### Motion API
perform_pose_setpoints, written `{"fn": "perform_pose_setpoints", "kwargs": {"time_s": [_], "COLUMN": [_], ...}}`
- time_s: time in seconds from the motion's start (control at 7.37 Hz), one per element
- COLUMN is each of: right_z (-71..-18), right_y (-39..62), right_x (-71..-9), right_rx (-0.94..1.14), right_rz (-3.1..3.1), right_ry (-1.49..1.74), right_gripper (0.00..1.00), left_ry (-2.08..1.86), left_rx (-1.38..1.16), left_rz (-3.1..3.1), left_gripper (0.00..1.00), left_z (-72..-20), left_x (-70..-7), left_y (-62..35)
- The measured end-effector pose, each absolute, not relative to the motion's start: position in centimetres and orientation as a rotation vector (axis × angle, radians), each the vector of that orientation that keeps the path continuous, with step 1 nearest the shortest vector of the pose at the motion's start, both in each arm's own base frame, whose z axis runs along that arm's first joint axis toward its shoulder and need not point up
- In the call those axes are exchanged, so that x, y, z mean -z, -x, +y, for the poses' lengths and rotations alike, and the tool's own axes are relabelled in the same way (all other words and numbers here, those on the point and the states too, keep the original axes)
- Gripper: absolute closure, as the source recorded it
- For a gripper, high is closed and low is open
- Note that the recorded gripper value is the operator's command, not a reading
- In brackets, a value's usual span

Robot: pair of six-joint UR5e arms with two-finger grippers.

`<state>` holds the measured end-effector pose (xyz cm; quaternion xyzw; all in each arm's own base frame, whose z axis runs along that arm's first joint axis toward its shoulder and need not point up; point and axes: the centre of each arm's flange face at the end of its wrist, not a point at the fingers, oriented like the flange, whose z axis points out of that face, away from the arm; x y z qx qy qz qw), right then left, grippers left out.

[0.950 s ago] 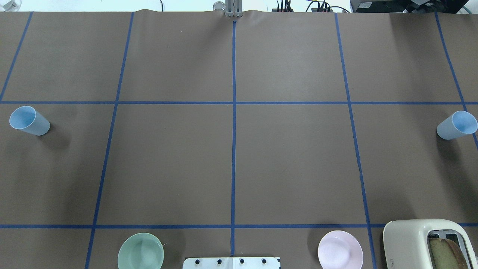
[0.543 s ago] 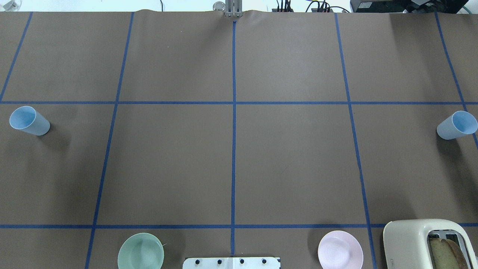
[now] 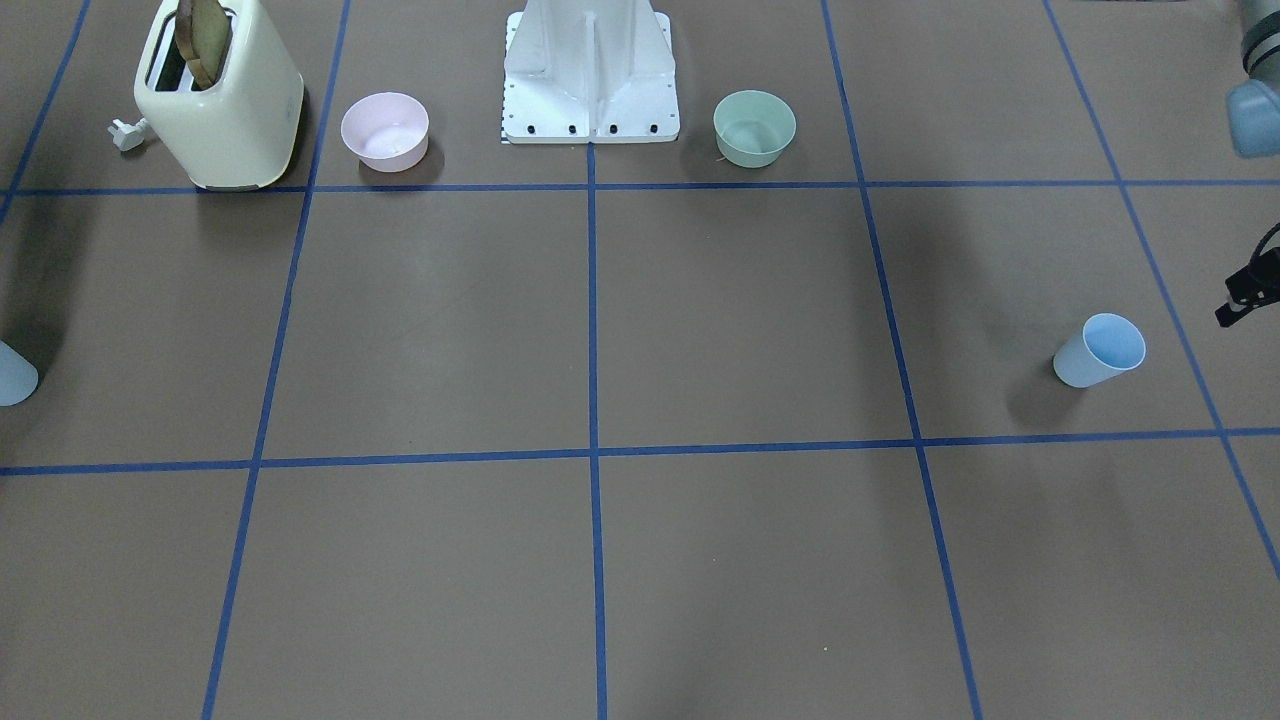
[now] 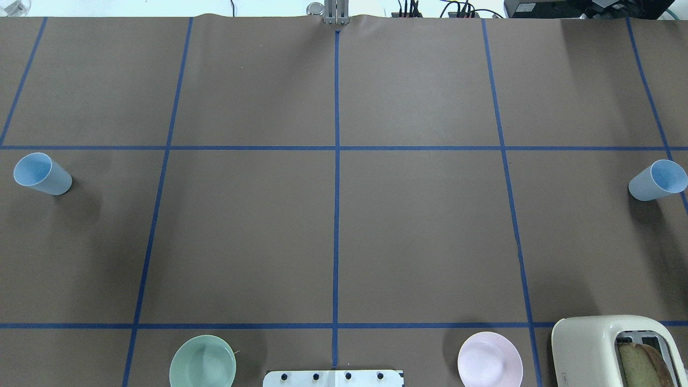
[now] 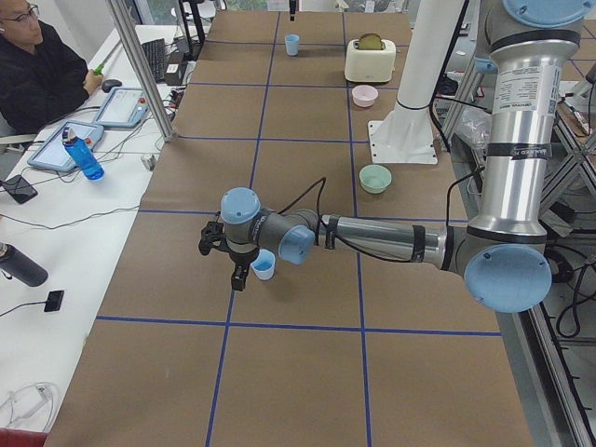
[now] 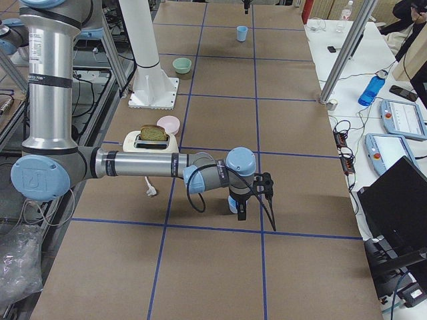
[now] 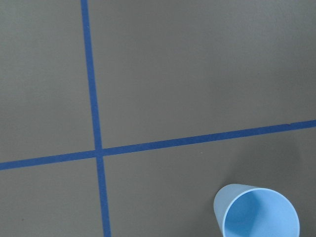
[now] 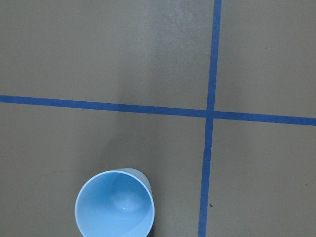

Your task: Stack blue cups with both arms

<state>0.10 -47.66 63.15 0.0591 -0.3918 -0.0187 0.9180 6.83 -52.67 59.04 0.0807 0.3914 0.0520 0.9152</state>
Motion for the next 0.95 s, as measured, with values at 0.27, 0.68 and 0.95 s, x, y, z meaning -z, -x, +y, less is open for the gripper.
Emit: {"fn": "perform_pose_setpoints", "kwargs": {"time_s": [0.27,0.68,0.95], "right_z": [-47.6,-47.6,-47.8], "right_y": [-0.1,-0.1,-0.1], "right_x": [-62.8,-62.6,-62.4], "right_rx": [0.040,0.039,0.040], "right_rz": [-0.805,-0.807,-0.809], "right_ry": [-0.128,-0.131,-0.134], "right_gripper": [0.00,0.00,0.00], "left_ry": [-0.165,-0.158,-0.157], "left_rx": [-0.145,-0.181,-0.197], "left_rz": [0.790,0.791,0.794], "left_gripper": [0.03,0.03,0.03], "left_z": [-53.7,-54.7,-54.5], "left_x": [-59.5,-60.3,-60.5], "left_y": [-9.7,-12.3,-13.2]}}
